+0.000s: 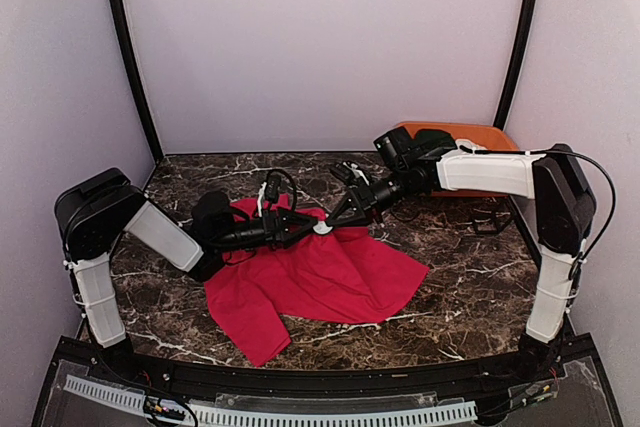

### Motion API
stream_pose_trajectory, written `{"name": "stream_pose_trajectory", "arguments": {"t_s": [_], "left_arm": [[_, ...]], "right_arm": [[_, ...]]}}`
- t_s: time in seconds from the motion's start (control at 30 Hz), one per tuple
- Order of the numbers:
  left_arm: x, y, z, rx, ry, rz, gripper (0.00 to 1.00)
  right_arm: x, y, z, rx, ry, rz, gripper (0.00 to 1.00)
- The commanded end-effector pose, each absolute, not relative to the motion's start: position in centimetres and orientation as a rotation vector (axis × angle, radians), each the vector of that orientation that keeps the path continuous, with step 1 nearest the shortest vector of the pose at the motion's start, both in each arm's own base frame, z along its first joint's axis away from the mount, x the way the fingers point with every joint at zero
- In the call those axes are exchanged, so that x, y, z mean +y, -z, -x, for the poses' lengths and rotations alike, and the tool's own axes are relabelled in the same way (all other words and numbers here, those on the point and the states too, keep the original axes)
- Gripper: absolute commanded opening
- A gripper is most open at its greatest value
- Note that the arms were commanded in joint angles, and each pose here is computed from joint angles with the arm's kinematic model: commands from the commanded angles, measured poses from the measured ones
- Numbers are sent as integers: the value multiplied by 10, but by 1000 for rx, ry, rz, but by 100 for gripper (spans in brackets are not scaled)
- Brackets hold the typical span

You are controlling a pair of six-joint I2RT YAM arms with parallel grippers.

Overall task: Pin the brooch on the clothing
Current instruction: Cross the brooch on the flattened clothing.

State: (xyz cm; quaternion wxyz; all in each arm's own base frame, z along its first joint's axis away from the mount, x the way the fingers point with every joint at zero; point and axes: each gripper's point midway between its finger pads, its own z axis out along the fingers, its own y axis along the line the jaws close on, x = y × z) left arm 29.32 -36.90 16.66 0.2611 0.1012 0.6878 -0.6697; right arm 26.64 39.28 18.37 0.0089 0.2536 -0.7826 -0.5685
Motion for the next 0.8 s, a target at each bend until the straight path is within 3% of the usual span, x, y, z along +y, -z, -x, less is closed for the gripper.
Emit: {"name": "stream_pose_trajectory", "arguments": {"t_s": [0.0,0.77], "left_arm": [[-366,-216,-292,1620,1861,-366,40],[-372,-220,-295,1605,1937,-353,43]], "right_arm": [[395,-195,-257,-2410,1806,-863,0],[396,-182,-258,-2428,1767,-845,0]]}}
